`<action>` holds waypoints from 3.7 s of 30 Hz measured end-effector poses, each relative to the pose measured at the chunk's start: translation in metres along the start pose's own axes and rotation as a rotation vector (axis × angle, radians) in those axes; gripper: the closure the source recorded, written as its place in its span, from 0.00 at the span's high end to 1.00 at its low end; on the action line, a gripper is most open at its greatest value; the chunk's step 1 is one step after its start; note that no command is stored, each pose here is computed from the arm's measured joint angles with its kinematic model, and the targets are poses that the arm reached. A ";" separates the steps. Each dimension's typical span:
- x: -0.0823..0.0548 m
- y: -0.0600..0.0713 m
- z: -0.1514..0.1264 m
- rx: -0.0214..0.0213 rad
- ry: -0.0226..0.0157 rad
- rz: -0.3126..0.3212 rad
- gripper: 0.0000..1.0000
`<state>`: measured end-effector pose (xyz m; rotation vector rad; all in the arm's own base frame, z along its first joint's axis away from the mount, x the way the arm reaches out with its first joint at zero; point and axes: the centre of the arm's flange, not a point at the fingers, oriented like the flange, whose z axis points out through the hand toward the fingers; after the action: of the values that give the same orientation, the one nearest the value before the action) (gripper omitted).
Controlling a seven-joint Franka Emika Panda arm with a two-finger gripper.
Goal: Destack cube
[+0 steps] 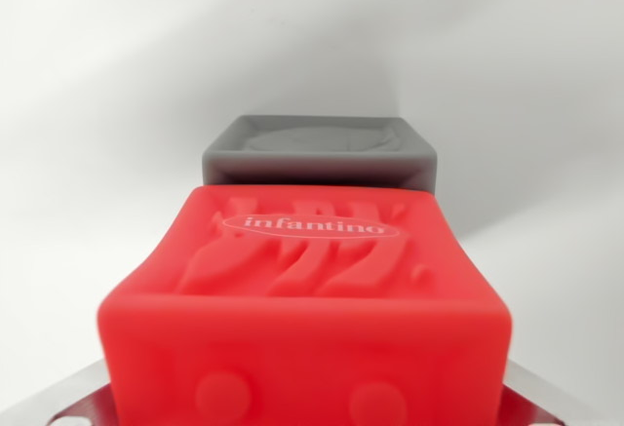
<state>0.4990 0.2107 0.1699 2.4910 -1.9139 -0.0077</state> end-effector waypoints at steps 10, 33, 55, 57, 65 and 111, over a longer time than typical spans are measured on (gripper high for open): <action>0.000 -0.001 -0.009 0.0043 0.0012 -0.001 0.00; -0.001 -0.001 -0.048 0.0054 0.0037 -0.001 0.00; 0.000 0.000 -0.104 0.0065 0.0054 0.000 0.00; 0.000 0.000 -0.111 0.0062 0.0057 0.000 0.00; 0.000 0.000 -0.137 0.0078 0.0065 0.000 0.00; 0.071 0.010 -0.124 0.0004 0.0070 -0.116 0.00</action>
<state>0.5081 0.1389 0.2941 2.5952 -1.7636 0.0015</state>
